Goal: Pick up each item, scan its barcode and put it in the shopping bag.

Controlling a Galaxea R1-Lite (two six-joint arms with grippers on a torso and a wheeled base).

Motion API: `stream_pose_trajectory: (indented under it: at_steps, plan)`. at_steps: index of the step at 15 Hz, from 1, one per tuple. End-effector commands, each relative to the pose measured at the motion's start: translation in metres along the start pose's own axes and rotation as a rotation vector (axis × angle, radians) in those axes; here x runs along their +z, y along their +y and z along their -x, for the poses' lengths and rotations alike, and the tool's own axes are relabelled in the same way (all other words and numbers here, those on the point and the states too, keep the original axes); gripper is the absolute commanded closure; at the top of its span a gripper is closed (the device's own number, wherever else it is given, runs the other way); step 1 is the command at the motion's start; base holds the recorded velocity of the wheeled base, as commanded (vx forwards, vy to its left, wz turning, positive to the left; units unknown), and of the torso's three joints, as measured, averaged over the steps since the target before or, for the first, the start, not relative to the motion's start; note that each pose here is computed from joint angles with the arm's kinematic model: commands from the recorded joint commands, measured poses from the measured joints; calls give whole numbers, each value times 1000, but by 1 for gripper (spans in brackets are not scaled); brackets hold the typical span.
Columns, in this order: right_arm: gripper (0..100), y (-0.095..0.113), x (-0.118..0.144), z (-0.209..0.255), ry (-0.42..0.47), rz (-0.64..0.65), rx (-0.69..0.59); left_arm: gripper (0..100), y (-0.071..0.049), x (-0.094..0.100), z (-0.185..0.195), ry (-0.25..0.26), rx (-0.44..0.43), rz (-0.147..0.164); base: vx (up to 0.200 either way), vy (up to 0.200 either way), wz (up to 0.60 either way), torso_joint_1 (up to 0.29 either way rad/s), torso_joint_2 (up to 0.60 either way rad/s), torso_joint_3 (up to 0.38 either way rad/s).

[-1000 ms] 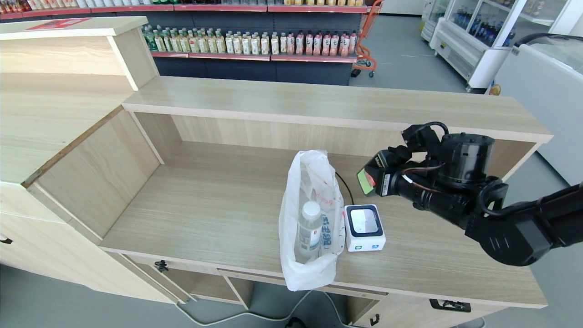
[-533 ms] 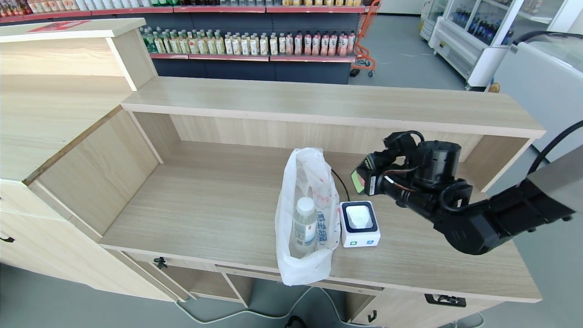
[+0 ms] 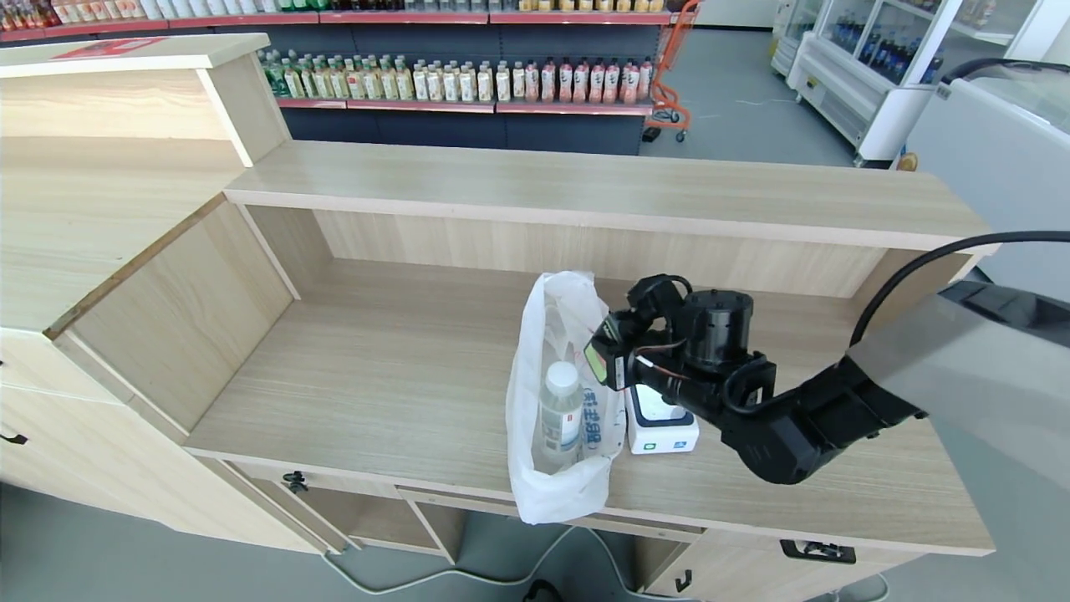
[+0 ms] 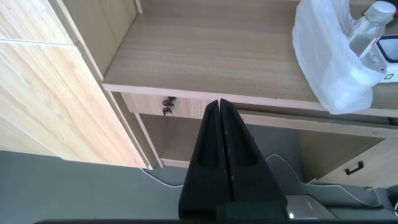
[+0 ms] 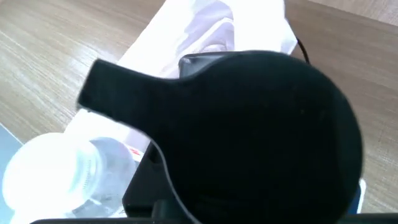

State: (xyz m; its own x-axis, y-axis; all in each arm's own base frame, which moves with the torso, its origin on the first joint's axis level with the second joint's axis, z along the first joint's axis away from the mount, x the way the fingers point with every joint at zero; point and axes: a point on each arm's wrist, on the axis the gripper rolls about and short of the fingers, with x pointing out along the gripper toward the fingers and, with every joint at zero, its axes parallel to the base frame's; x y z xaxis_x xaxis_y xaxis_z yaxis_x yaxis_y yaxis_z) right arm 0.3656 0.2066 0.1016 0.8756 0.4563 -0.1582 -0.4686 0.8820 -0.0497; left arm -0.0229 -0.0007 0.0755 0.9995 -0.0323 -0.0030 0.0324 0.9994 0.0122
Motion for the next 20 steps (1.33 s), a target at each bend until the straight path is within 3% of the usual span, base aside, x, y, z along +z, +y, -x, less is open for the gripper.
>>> stream_pose_trajectory:
  at_steps: [1,14,17,20]
  plan:
    - [100,7,-13,-18,15,24,14,100,0,0,0,-1,0,0,0,0,0,0,0,0]
    - [100,19,-62,-47,98,75,32,100,0,0,0,-1,0,0,0,0,0,0,0,0]
    - [100,15,-60,-51,86,89,22,100,0,0,0,0,0,0,0,0,0,0,0,0]
    - [100,-3,-62,-50,96,117,-14,100,0,0,0,2,2,0,0,0,0,0,0,0]
